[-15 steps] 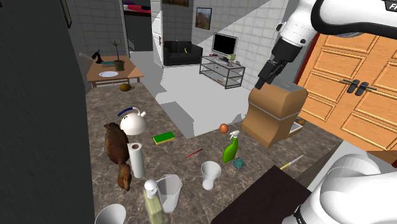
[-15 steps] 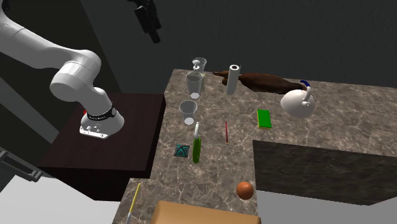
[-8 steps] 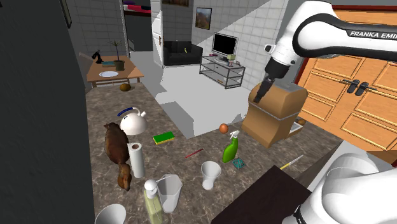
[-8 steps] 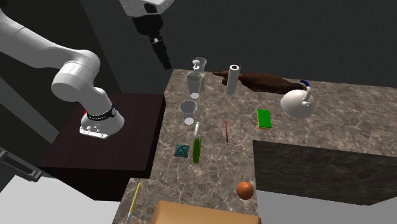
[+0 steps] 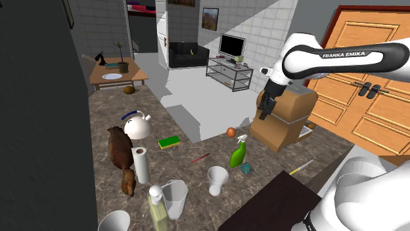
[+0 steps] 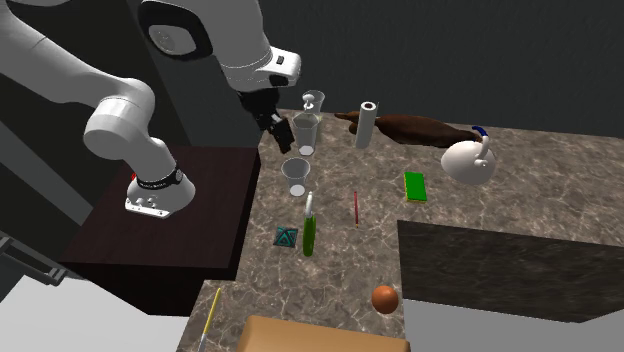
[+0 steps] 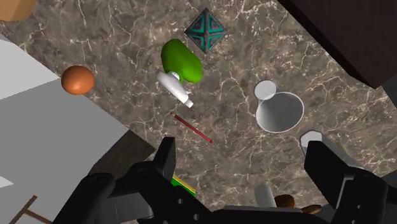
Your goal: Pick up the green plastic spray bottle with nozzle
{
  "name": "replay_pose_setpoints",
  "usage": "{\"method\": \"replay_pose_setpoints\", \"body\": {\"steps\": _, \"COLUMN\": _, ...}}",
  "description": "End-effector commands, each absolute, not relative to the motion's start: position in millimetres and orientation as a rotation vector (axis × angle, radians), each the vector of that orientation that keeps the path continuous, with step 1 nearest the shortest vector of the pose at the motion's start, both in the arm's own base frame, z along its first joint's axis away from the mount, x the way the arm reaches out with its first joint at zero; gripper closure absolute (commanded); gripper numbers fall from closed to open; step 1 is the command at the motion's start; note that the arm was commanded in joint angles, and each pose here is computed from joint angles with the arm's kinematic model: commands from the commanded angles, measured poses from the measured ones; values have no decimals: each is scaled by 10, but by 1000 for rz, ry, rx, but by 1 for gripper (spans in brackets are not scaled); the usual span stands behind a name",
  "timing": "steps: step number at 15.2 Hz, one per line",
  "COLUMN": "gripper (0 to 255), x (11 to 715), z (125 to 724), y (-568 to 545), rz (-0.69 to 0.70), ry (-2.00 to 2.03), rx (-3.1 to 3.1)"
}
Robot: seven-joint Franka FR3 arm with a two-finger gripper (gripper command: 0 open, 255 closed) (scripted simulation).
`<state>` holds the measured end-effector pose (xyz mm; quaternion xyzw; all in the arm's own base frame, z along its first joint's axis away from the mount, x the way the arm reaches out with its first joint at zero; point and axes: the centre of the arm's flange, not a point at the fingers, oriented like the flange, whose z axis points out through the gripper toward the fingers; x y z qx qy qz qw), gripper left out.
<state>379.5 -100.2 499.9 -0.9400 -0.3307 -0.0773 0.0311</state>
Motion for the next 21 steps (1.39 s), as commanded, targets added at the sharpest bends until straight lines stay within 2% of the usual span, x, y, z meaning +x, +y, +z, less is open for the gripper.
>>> {"method": "replay_pose_setpoints", "body": {"steps": 1, "gripper": 0, "x": 3909, "z": 4749, "y": -1097, "rz": -213, "ry": -1136, "rx": -2851}}
{"method": "replay_pose_setpoints", "body": {"steps": 14, "gripper": 0, "x": 4757, "z": 3238, "y": -1511, "rz": -43, "ry": -1789, "rx": -2476}}
{"method": "replay_pose_setpoints", "body": {"steps": 21, "gripper": 0, "x": 4780, "z": 2882, "y": -1517, "rz": -39, "ry": -1804, "rx": -2465}}
